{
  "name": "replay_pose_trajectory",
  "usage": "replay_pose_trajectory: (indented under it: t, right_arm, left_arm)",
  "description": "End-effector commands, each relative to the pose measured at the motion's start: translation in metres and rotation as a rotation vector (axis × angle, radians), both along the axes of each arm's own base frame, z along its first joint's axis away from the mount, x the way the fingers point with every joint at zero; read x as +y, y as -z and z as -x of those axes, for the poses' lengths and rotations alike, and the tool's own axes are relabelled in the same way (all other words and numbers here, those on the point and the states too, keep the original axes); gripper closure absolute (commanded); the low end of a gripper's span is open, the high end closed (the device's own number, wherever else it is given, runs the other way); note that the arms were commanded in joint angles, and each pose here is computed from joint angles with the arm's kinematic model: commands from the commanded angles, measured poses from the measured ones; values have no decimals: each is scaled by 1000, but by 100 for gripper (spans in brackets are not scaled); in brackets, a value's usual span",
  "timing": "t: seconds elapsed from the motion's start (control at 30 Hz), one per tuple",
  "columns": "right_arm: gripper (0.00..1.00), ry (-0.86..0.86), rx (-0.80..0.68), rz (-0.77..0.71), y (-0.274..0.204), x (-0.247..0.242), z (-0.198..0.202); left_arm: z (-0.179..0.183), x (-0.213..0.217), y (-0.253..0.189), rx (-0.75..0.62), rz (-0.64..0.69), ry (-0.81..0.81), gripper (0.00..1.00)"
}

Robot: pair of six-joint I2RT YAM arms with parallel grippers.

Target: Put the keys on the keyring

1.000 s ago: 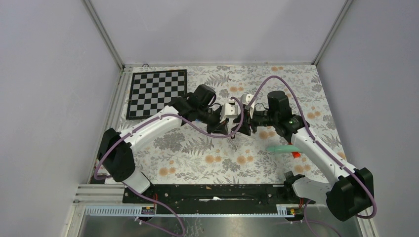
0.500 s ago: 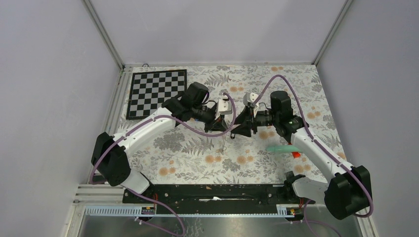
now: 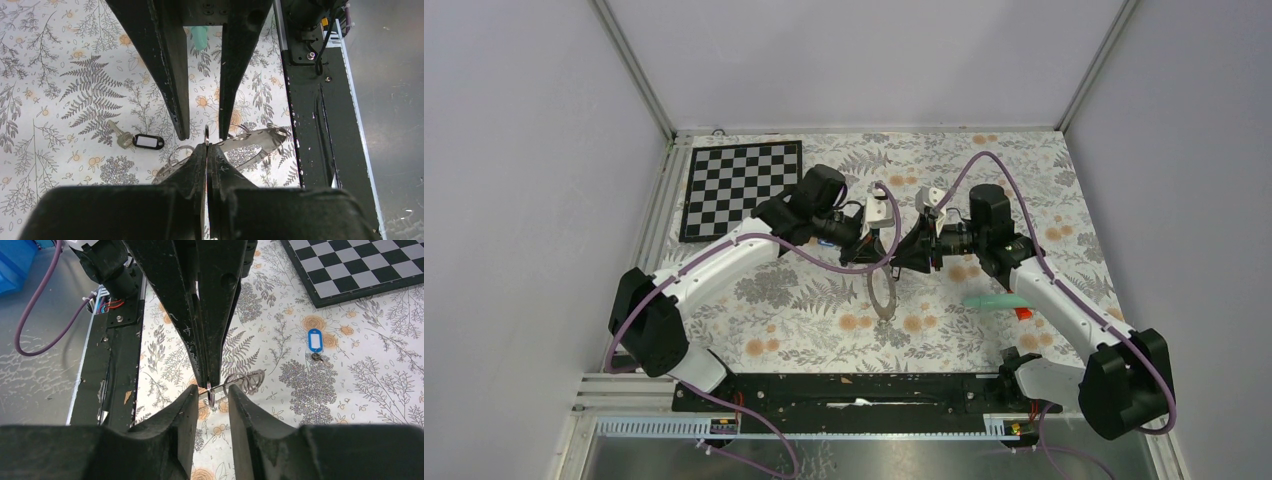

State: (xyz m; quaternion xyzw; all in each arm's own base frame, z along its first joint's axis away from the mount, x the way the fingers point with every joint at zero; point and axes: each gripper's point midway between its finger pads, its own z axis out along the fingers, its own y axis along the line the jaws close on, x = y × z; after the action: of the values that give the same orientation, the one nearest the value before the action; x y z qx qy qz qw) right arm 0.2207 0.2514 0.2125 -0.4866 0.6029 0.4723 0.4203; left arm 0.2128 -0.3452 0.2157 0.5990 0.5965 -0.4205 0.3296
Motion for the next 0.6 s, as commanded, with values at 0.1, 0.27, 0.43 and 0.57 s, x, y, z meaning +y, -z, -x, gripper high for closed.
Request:
replay_pose_trajectory:
  t: [0.1, 0.27, 0.43, 0.57]
  right_arm:
    - [72, -11, -22, 7, 7, 0, -2]
    - [87, -10, -26, 9, 6, 0, -3]
    - [100, -5, -44, -13, -6, 1, -4]
    - [100, -3, -34, -46, -21, 5, -7]
  left_arm:
    - [6, -5, -23, -35, 84, 36, 100]
    - [7, -3, -23, -37, 87, 35, 100]
    - [1, -1, -30, -11, 125, 15, 100]
    - [-11, 5, -47, 30, 200, -10, 91]
